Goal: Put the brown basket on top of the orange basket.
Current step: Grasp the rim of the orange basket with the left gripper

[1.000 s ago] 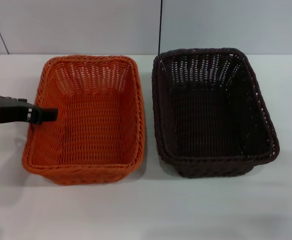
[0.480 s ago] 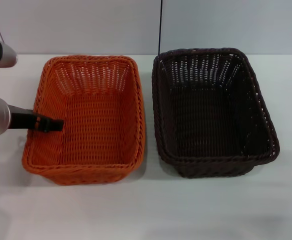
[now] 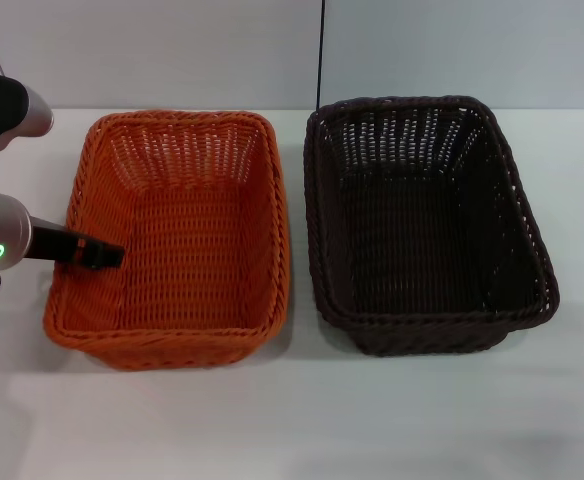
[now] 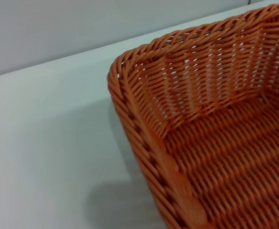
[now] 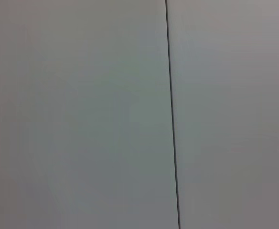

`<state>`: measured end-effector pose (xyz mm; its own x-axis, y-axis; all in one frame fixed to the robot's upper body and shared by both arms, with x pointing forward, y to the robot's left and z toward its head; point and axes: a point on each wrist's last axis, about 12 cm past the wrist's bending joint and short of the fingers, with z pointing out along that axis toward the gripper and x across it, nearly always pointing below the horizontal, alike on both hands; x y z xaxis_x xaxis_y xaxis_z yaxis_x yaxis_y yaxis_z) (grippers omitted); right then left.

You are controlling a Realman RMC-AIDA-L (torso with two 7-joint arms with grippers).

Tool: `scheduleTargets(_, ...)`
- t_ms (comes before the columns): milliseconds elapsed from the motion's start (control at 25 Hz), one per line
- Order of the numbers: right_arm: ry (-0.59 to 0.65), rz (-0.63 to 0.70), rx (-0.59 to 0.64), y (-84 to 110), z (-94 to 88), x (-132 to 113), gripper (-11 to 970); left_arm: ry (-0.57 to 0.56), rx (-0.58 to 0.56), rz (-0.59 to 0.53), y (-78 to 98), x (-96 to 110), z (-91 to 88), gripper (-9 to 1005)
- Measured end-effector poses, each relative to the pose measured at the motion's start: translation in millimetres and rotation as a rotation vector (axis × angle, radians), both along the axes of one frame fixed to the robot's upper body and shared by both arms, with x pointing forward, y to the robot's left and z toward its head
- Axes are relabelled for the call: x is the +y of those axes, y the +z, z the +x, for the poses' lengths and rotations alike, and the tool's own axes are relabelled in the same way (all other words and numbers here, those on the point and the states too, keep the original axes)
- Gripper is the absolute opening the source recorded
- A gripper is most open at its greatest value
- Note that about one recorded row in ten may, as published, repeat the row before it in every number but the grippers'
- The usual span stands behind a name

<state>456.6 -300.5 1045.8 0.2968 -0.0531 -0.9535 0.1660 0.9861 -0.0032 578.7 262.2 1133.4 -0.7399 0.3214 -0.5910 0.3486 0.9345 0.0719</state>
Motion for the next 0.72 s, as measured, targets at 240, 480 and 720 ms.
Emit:
scheduleTargets(240,-0.002,0.000,-0.005,0.4,-1.3,-0.3,723,-0.014,-0.001,0.038,2.5,0.7,1.6,533)
scheduleTargets(480,0.003,0.001,-0.004,0.0,-3.3,0.9,722,-0.026,-0.001,0.046,2.7,-0.2,1.8,334)
scheduleTargets(720,0.001,0.001,-0.006,0.0,-4.6,0.4,723,-0.050,-0.021,0.059,9.0,-1.2,0.1,321)
